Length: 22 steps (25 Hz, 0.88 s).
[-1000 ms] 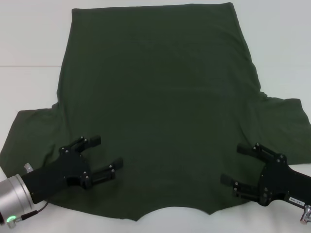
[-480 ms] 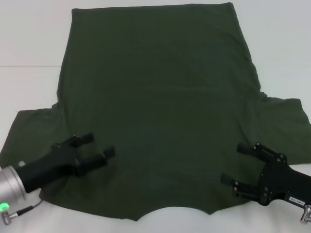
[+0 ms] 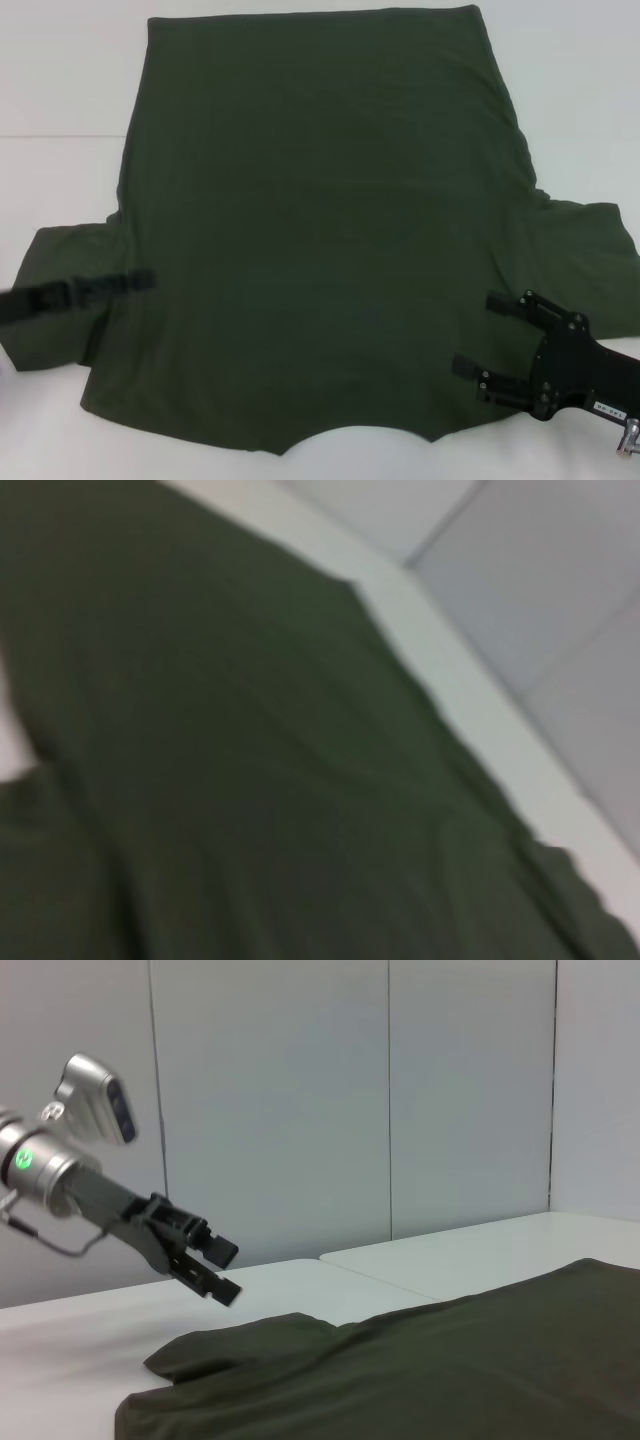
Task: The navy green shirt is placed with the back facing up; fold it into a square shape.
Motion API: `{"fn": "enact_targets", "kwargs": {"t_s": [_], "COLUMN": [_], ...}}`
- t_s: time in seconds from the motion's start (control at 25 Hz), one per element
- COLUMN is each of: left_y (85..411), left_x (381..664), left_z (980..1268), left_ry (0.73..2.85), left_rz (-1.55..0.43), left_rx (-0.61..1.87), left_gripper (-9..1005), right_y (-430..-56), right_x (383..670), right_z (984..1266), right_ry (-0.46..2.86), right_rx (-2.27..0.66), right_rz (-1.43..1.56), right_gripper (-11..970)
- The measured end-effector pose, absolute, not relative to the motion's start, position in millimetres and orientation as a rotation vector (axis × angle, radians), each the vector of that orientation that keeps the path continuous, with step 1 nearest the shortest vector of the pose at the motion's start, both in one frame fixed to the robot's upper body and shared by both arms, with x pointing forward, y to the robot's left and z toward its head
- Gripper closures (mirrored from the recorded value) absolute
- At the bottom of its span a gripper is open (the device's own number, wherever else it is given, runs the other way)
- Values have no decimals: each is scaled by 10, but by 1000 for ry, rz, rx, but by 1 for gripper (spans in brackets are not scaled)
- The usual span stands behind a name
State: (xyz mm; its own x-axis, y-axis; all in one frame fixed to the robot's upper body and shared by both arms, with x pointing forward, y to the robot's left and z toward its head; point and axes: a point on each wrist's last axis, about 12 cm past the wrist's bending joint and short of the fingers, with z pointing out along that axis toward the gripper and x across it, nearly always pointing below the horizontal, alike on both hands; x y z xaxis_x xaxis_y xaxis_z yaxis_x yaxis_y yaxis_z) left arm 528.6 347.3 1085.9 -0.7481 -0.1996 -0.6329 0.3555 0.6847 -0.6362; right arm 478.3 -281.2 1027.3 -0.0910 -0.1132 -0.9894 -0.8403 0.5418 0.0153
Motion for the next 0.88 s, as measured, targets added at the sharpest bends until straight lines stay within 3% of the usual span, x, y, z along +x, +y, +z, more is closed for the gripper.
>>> {"fn": "enact_targets", "kwargs": {"t_s": [0.2, 0.36, 0.88], "left_y": [3768, 3912, 4062], "left_x": [5357, 5365, 5387], "left_z": [11186, 11283, 10978], "left_ry": [2401, 2507, 2582], "left_rz": [-912, -821, -700], "left_rx": [-109, -250, -441], "left_gripper": [77, 77, 76], "right_y": [-2812, -2811, -2801], "right_x": [4782, 4786, 4798], "right_z": [10273, 10275, 10281], "right_ry": [1565, 1564, 1563], "right_rx": [-840, -839, -836], "right_rz": [748, 748, 752], "right_gripper": [29, 28, 28]}}
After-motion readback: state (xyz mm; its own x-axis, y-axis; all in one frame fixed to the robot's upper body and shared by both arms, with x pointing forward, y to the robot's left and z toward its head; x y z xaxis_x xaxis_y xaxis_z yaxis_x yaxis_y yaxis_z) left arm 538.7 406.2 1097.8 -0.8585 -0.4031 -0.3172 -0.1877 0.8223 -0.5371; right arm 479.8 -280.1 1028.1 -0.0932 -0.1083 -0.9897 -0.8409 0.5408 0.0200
